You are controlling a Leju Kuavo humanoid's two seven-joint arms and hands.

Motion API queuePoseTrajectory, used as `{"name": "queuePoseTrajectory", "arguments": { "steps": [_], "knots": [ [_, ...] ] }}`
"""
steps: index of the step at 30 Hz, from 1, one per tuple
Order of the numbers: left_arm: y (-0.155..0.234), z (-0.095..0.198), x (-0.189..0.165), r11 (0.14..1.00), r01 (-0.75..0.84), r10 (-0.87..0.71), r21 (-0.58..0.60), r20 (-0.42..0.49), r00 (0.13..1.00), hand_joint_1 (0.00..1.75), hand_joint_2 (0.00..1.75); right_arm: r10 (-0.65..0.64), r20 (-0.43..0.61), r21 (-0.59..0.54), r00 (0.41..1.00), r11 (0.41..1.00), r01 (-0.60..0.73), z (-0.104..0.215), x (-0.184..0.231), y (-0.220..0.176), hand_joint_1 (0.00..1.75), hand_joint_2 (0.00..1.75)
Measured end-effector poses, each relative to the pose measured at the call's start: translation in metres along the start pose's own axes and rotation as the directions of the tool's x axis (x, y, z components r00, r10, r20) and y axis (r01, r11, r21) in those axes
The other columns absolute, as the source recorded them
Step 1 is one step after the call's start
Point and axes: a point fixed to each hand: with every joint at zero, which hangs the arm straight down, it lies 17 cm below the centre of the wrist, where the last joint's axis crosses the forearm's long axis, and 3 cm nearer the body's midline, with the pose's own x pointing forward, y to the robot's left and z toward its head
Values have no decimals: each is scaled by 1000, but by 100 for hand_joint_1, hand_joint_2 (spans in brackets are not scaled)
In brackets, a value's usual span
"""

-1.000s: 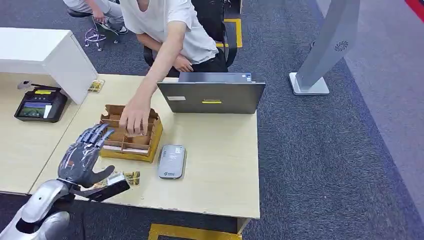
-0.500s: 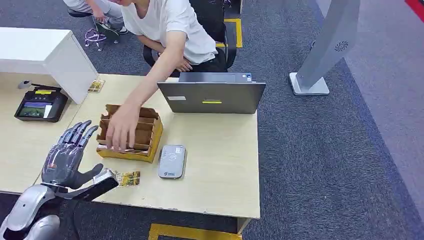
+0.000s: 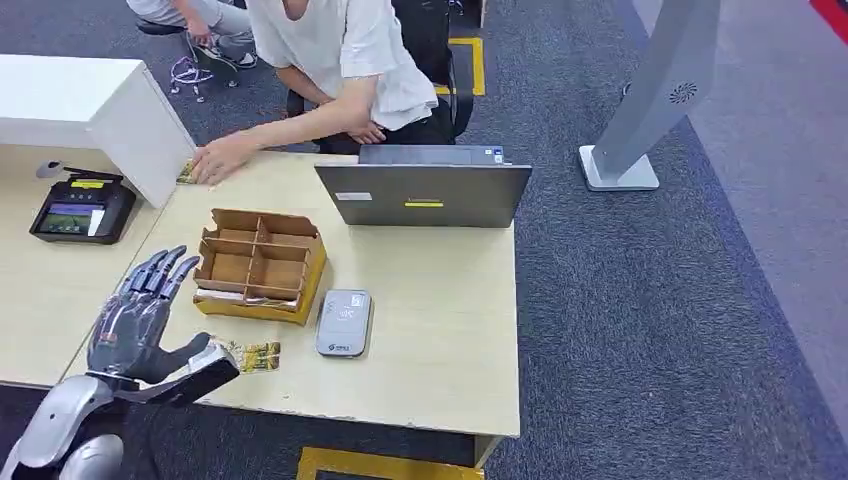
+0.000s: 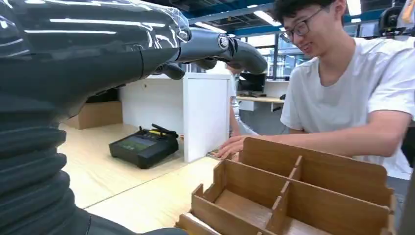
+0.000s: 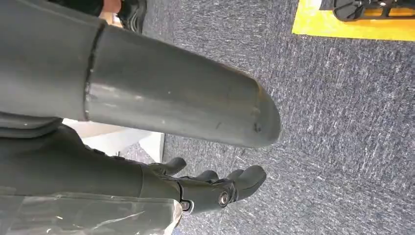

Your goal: Pass the card to the sensor for recognition and then transmit it.

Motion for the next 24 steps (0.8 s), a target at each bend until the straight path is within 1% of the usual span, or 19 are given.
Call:
{"name": "queuePoseTrajectory", "arguments": {
  "steps": [4, 9, 18, 24],
  "knots": [
    [1, -9, 6, 1000, -16, 16, -5, 22, 1000, 0, 175, 3, 1, 1, 1000, 1000, -3, 0, 0, 0, 0, 0],
    [-6, -12, 6, 1000, -18, 19, -25, 22, 1000, 0, 175, 6, 1, 4, 1000, 1000, -6, 0, 0, 1, 0, 0],
    [-38, -30, 1, 988, 23, -18, -154, 36, 999, 0, 175, 30, 10, 9, 1000, 1000, -30, 0, 2, 1, 0, 0],
    [-44, -37, -2, 984, 37, -30, -173, 40, 999, 0, 175, 37, 12, 10, 999, 999, -37, 0, 3, 2, 0, 0]
  ]
}}
